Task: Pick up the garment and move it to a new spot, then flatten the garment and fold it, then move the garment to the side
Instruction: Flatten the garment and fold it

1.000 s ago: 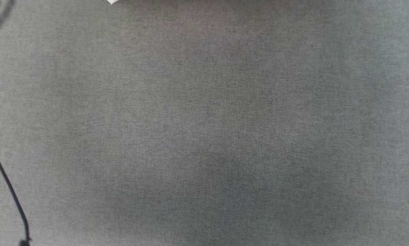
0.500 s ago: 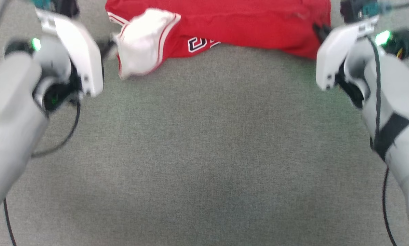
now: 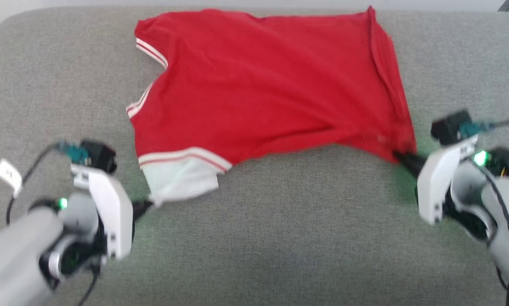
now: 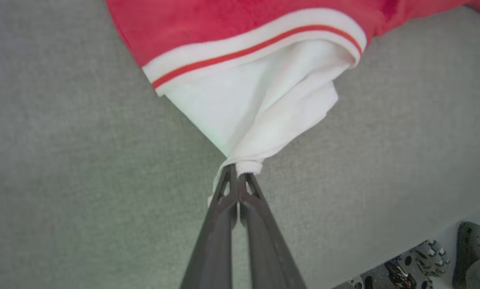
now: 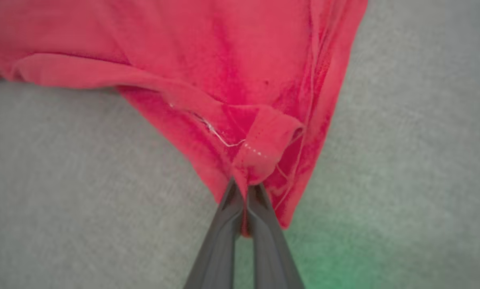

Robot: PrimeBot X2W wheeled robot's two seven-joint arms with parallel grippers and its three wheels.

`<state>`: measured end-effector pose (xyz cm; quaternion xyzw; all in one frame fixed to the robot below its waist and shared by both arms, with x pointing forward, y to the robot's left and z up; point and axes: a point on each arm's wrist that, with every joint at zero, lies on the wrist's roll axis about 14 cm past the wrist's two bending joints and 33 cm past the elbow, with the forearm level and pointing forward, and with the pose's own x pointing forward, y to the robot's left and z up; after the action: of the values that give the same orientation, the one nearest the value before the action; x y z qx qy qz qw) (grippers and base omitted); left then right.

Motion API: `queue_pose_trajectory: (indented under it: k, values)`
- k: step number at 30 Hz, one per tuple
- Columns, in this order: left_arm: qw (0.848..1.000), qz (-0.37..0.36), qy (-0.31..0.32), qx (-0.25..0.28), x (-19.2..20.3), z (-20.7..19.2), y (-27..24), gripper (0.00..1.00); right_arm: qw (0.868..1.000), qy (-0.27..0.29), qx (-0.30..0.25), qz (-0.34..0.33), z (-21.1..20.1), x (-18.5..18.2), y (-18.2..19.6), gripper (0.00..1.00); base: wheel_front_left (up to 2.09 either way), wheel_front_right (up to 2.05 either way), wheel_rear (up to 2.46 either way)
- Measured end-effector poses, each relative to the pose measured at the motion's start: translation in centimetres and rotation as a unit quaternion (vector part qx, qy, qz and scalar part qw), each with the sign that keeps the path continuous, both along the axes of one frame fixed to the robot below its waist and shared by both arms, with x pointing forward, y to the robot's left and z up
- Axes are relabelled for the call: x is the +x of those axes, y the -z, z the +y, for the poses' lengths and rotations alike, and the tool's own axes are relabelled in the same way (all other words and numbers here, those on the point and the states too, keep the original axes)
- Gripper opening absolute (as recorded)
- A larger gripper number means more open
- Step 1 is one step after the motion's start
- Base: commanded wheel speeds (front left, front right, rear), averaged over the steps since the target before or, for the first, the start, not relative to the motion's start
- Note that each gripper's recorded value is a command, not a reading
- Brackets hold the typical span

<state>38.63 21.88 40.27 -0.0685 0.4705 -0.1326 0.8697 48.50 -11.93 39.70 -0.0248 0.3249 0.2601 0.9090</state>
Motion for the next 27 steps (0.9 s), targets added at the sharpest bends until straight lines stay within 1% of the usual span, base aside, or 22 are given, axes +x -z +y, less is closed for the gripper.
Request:
queue_pose_trajectory:
  k: [5, 8, 11, 13, 17, 19, 22, 24, 27]
  values:
    - [0.999, 0.042, -0.006, -0.007, -5.0, -0.8, 1.0, 0.00, 0.999, -0.021, -0.010, 0.038, -1.4, -3.9, 1.0, 0.00, 0.00, 0.00, 0.00]
    - [0.997, 0.075, -0.023, -0.009, -7.6, -0.6, 1.5, 0.00, 0.997, -0.036, -0.016, 0.068, -1.9, -6.5, 1.6, 0.00, 0.00, 0.00, 0.00]
    - [0.993, 0.115, -0.034, 0.003, -10.5, -0.2, 2.0, 0.00, 0.993, -0.061, -0.027, 0.101, -2.2, -9.2, 2.1, 0.00, 0.00, 0.00, 0.00]
    - [0.990, 0.134, -0.037, -0.001, -11.8, -0.5, 2.0, 0.00, 0.989, -0.078, -0.035, 0.117, -2.3, -10.8, 2.3, 0.00, 0.00, 0.00, 0.00]
    - [0.985, 0.166, -0.040, -0.003, -14.1, -1.0, 2.2, 0.00, 0.983, -0.089, -0.032, 0.154, -2.7, -13.4, 2.9, 0.00, 0.00, 0.00, 0.00]
    - [0.984, 0.174, -0.041, -0.006, -14.6, -1.2, 2.2, 0.00, 0.982, -0.090, -0.026, 0.165, -2.7, -14.1, 2.9, 0.00, 0.00, 0.00, 0.00]
    - [0.985, 0.165, -0.044, -0.003, -14.4, -0.9, 1.8, 0.00, 0.981, -0.086, -0.009, 0.175, -2.3, -14.6, 2.9, 0.00, 0.00, 0.00, 0.00]
    - [0.988, 0.147, -0.044, 0.005, -13.5, -0.4, 1.1, 0.00, 0.982, -0.084, -0.003, 0.172, -2.4, -14.4, 2.6, 0.00, 0.00, 0.00, 0.00]
    - [0.994, 0.101, -0.042, 0.020, -11.1, 0.5, -0.8, 0.00, 0.984, -0.076, 0.016, 0.158, -2.1, -13.8, 1.7, 0.00, 0.00, 0.00, 0.00]
